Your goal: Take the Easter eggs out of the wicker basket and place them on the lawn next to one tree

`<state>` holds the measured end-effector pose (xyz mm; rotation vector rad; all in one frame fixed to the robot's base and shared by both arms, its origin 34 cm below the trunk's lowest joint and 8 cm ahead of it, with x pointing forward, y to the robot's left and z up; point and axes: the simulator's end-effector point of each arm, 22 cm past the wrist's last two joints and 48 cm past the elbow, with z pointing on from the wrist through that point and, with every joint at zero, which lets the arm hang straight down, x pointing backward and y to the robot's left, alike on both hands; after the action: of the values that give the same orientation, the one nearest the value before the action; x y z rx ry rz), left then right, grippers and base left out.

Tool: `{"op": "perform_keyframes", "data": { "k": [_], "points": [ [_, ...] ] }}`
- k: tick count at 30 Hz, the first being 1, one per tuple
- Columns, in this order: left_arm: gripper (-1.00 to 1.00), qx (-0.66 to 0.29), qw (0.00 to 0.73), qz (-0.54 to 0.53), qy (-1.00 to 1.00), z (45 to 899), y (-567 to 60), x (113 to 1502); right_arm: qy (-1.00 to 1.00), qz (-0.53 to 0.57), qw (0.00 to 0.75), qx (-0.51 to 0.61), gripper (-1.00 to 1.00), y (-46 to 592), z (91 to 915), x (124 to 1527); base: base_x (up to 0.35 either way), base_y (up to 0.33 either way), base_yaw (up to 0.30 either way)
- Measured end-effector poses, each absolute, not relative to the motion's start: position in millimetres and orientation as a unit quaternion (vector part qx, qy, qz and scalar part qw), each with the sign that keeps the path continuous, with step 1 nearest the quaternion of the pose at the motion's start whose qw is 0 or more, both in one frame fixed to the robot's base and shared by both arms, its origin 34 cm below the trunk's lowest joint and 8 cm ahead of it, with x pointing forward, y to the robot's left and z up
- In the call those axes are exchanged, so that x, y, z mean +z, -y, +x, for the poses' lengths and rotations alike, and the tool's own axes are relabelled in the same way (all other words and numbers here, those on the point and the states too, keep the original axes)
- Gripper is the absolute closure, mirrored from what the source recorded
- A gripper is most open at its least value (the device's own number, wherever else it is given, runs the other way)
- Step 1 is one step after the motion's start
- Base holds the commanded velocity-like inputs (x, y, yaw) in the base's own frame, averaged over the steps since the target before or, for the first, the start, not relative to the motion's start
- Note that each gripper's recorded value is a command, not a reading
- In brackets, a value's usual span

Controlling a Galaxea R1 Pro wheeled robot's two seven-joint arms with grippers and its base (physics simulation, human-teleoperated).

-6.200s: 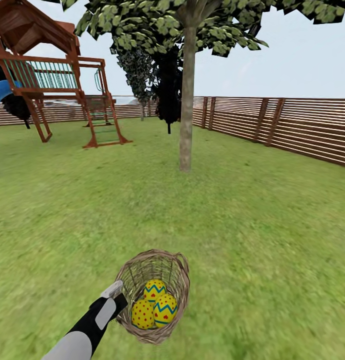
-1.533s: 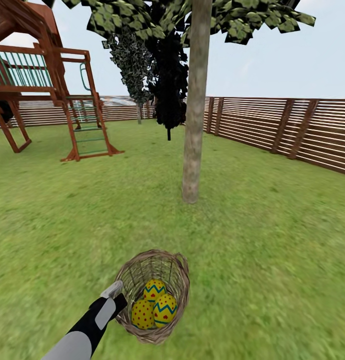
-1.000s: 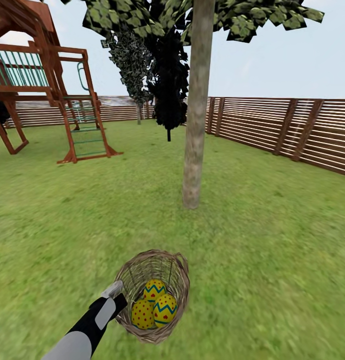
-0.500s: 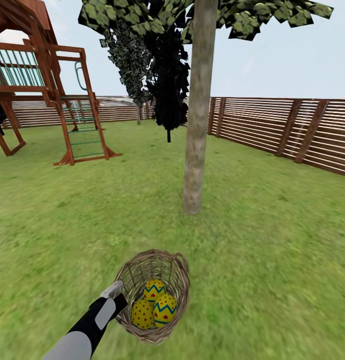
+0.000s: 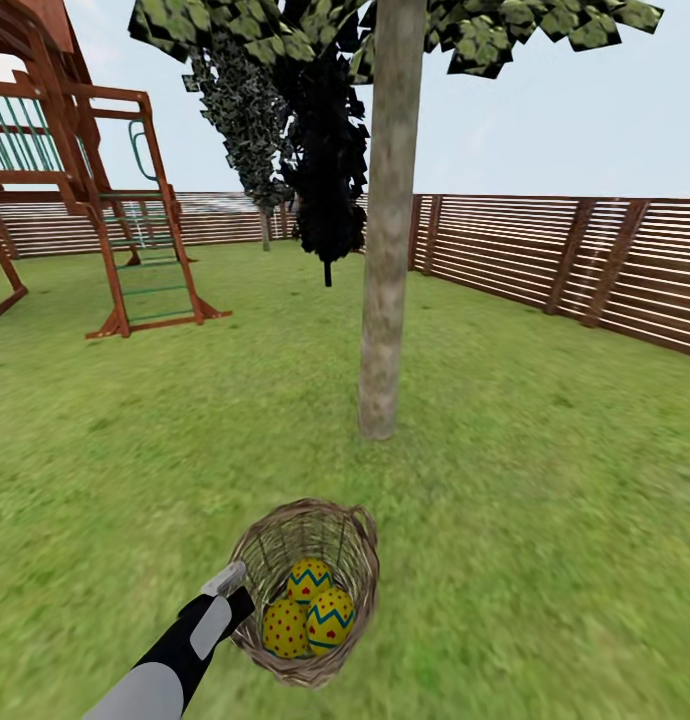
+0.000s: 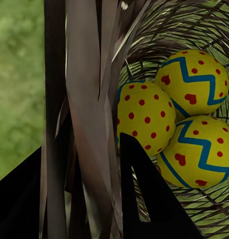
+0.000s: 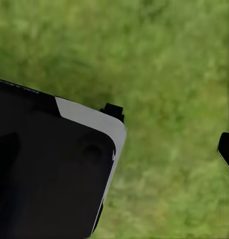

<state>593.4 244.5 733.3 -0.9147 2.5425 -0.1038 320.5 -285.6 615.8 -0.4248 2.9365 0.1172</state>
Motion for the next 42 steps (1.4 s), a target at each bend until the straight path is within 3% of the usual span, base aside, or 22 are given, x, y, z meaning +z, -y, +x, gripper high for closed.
{"op": "perform_keyframes", "data": {
  "k": [42],
  "points": [
    [1.00,-0.038,0.217,-0.329,-0.918,593,-243,733,-0.984,-0.146,0.092,0.047,-1.00,277,320,616,0.342,0.000,0.000]
  ]
}}
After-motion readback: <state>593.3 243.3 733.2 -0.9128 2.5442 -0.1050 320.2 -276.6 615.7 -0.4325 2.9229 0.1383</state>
